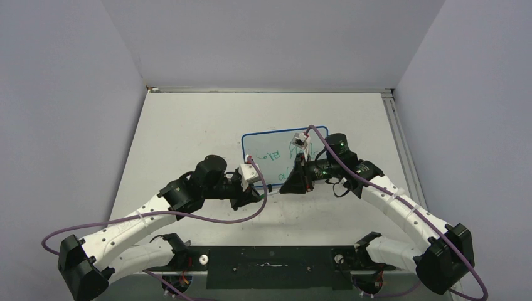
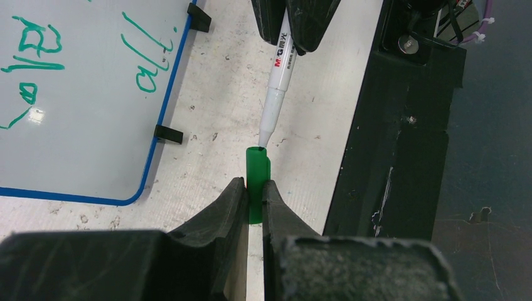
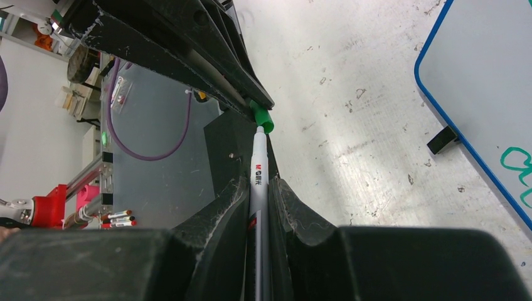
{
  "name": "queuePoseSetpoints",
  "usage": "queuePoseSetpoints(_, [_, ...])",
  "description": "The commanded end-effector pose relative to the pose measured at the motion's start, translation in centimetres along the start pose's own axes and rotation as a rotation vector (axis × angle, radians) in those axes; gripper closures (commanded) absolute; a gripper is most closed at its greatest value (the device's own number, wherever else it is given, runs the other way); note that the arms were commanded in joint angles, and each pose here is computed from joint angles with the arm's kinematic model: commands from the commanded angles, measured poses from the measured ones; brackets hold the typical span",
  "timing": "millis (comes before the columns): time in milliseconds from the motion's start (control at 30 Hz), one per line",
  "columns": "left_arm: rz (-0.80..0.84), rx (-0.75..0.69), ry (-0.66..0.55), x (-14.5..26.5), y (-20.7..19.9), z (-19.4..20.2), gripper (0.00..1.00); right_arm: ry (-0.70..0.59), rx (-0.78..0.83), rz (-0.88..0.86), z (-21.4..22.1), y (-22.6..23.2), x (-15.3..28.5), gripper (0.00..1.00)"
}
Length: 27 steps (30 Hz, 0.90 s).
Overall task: Write a sentence on the whiteboard
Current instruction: Insert the whiteboard marker without the cap into the pen cap.
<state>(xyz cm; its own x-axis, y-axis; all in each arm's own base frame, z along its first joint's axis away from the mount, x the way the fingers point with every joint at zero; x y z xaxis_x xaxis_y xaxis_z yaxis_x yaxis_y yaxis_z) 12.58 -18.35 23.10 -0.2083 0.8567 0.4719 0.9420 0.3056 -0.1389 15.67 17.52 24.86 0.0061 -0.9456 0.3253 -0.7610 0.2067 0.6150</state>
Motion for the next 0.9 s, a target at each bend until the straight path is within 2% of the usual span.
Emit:
queuePoseSetpoints(0, [0.001, -0.025, -0.040, -0.1, 0.0, -0.8, 1.00, -0.001, 0.032, -0.028, 0.0, -0.2, -0.1, 0.95])
queuePoseSetpoints(867, [0.063, -0.060, -0.049, -0.3, -0.9, -0.8, 1.00, 0.013, 0.028, -0.067, 0.0, 0.0, -0.9, 0.95])
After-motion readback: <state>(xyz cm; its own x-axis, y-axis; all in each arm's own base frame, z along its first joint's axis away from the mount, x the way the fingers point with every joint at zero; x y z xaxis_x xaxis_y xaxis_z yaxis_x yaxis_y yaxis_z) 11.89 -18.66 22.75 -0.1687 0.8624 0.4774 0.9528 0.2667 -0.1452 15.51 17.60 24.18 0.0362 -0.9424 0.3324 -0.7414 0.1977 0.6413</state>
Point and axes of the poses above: each gripper's point midway between its finger pads, its own x axis back along the fingers, its own y axis along the line the jaws close on, z = x × y, the point moved 10 cm from there along x, back along the fingers
